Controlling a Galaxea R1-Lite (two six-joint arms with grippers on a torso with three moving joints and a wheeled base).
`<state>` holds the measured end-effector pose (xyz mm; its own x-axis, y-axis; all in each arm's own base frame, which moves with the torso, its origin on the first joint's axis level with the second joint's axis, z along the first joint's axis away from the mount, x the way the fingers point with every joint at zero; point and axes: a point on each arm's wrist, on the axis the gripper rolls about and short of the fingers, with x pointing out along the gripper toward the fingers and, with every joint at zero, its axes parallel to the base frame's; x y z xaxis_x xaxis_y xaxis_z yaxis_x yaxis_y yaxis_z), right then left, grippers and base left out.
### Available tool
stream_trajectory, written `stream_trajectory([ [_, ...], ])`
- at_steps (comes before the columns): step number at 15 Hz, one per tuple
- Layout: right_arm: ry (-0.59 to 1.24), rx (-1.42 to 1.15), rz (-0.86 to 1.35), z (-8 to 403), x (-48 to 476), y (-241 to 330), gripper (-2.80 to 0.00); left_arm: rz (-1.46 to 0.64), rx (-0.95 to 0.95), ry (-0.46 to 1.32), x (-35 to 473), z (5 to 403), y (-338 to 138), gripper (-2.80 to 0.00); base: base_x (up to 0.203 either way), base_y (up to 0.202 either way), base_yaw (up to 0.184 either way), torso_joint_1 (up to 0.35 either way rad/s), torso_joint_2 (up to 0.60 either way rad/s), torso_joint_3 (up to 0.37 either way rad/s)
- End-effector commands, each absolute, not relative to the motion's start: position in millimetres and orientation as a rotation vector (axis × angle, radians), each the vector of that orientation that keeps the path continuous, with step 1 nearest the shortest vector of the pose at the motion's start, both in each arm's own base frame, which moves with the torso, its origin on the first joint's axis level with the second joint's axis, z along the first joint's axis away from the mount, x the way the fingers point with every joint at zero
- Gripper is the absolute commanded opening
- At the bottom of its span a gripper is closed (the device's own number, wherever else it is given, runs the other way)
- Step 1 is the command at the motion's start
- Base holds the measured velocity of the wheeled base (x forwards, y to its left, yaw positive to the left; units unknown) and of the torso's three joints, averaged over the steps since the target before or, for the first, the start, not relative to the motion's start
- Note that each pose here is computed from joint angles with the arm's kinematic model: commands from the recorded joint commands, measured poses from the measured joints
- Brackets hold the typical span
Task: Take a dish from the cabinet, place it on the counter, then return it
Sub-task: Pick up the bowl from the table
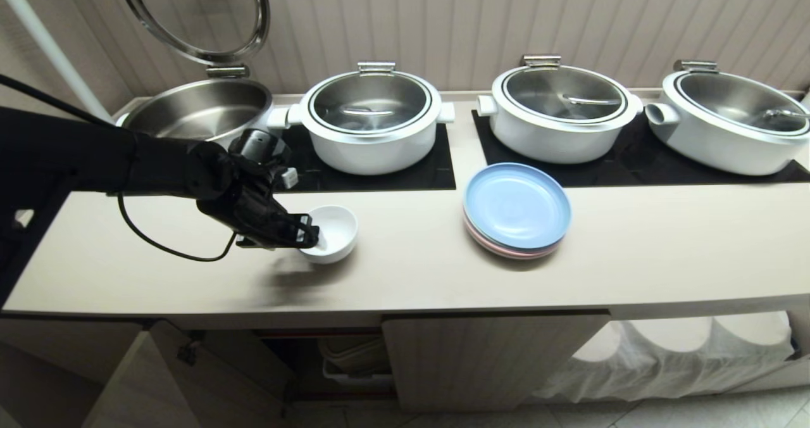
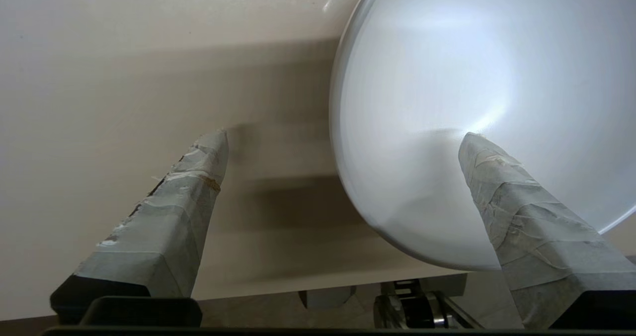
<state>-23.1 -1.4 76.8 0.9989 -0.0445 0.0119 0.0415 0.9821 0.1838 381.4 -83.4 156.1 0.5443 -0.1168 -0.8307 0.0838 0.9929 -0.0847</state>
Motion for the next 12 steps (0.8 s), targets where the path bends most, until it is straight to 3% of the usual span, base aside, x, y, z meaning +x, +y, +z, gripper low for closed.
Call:
stream_trajectory([
  [1, -0.015, 0.186, -0.043, 76.8, -22.9, -1.4, -2.8, -0.119, -0.036, 0.999, 385.8, 150.8, -85.3, 0.0, 0.0, 0.0, 0.0, 0.0, 0.0, 0.0],
  [12, -0.015, 0.186, -0.043, 76.8, -22.9, -1.4, -2.8, -0.128, -0.036, 0.974, 400.5, 149.1, -91.2, 0.0, 0.0, 0.0, 0.0, 0.0, 0.0, 0.0],
])
